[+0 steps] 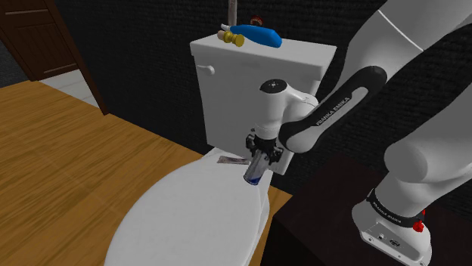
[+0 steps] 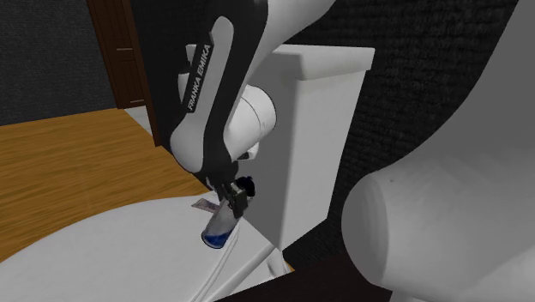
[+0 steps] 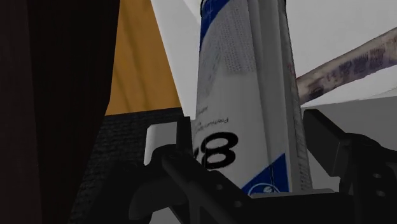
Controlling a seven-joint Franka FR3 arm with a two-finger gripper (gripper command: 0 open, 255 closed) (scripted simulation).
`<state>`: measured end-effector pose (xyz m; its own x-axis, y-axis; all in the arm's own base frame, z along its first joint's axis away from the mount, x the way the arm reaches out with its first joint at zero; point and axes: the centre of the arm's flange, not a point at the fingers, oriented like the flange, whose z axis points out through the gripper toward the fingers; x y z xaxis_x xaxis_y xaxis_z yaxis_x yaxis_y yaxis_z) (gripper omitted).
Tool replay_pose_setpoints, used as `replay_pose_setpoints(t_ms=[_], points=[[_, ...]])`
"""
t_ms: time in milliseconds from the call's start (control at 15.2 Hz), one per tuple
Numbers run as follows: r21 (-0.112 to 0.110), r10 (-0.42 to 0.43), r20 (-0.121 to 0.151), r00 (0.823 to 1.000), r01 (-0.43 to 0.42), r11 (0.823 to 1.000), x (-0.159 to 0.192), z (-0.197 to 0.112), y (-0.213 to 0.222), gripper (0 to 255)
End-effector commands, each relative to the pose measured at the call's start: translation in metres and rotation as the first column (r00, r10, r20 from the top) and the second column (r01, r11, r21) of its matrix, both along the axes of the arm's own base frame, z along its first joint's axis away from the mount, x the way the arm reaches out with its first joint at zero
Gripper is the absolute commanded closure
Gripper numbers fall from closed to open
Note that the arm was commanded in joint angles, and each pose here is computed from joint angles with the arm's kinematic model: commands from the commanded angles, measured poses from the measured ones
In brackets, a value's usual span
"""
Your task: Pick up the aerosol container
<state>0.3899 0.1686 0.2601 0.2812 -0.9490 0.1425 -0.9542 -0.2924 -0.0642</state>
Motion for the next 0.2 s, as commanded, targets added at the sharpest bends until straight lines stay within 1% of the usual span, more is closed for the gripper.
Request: replay_pose_setpoints(t_ms=[0,132], points=[[0.002,-0.001,0.0,1.0,0.001,1.0,-0.0013,0.0105,0.0003,255],[0.002,-0.001,0.0,1.0,0.001,1.0,-0.0013,0.0113,0.0003,255]])
